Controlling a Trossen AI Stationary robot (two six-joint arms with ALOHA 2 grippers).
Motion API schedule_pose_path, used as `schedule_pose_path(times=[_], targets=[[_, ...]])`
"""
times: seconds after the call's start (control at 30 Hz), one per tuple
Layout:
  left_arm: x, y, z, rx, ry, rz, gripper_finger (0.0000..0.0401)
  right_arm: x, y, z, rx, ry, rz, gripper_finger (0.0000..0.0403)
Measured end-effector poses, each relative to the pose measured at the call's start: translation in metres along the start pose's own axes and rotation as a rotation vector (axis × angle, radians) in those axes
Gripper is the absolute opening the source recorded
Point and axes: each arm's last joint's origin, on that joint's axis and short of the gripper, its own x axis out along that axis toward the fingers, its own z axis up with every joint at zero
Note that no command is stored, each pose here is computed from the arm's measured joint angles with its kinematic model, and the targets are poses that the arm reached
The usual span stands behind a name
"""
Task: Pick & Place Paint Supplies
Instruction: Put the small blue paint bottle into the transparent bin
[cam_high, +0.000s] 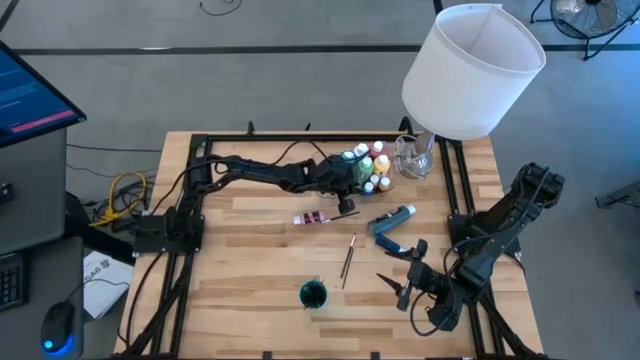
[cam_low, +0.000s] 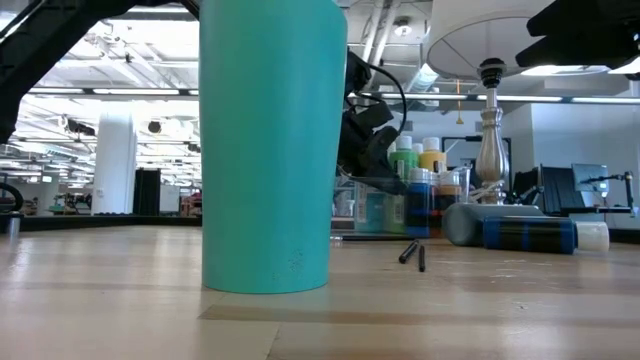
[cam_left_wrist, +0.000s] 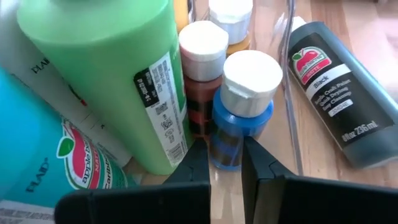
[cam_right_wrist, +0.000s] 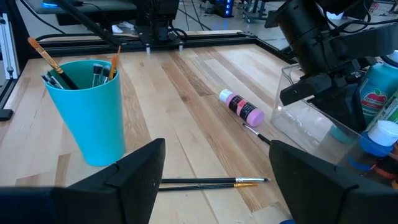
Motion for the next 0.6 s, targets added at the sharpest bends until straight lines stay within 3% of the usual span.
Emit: schedule_pose_path(times=[0.2,0.6], targets=[[-0.0012,-0.0008,0.0009,0.034,0.003,0.07,0.0,-0.0001,0.0,0.0,0.0,0.0,0.0,0.0282],[-0.0045,-0.0033,0.0036,0.017,0.0,0.084,0.0001,-0.0004,0.0001,-0.0001,-0.001,0.0,0.001,0.0281]])
